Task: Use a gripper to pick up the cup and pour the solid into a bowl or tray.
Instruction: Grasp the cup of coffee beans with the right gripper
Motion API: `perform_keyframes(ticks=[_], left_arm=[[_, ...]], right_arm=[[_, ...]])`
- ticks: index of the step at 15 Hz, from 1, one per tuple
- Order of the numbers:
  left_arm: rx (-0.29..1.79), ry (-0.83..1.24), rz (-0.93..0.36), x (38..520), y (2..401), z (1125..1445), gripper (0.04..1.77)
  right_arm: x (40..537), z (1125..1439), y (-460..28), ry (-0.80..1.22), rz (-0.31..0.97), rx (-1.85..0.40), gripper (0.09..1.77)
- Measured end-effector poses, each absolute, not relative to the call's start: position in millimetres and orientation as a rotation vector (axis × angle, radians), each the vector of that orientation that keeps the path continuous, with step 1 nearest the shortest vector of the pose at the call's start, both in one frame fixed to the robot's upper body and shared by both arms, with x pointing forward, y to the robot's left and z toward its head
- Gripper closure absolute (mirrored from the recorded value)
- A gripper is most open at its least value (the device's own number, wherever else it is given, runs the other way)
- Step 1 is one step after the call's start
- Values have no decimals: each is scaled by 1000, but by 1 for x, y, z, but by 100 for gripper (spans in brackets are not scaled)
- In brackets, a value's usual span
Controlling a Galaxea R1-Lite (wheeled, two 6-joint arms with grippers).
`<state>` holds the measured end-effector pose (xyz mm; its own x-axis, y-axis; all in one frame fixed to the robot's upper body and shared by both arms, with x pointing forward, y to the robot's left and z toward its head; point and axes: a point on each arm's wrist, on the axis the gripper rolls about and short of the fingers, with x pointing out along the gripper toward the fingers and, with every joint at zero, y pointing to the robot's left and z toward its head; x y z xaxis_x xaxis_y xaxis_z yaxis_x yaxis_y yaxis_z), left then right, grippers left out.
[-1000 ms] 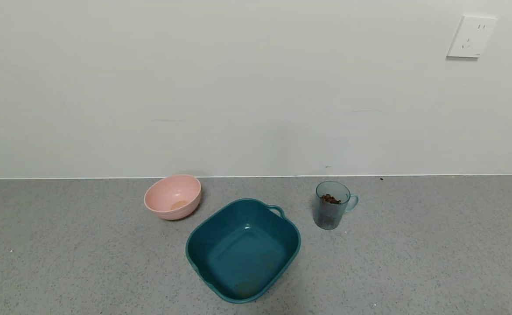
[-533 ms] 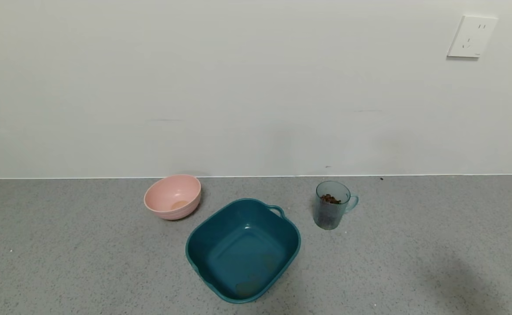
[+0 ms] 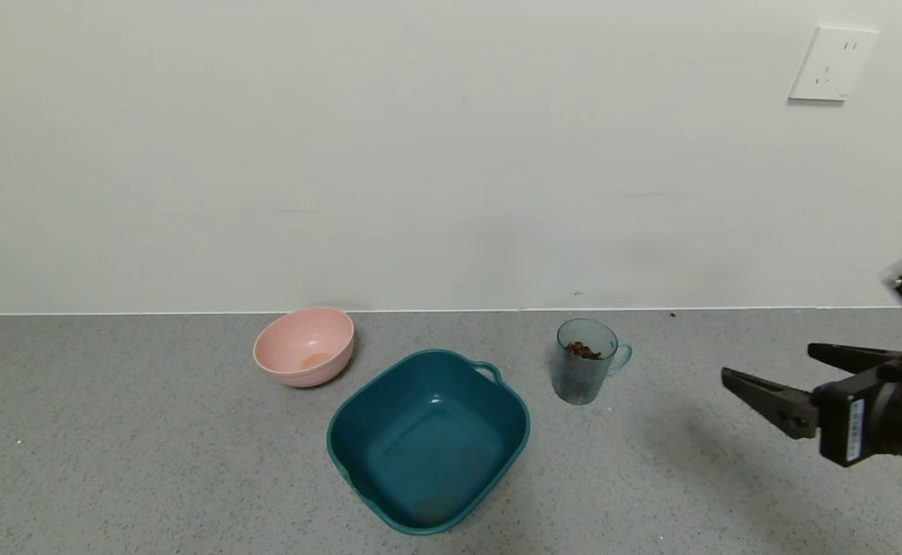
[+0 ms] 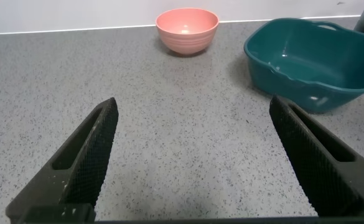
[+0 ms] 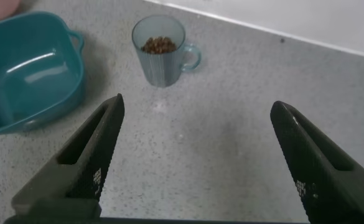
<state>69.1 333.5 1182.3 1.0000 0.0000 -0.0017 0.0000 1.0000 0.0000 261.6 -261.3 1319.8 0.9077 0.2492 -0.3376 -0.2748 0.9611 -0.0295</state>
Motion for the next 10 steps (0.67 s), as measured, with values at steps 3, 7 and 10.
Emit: perform_keyframes(ticks=[3,7,10], left_arm=[[0,2,0,69,334,1182,6],[0,2,0,69,334,1182,6],[0,2,0,69,334,1182,6]], right_arm=[[284,1297,-228,394,254,-55,15],[313,1260,-192,423,202,-56,15],[331,1233,-169,401,142,-59,15]])
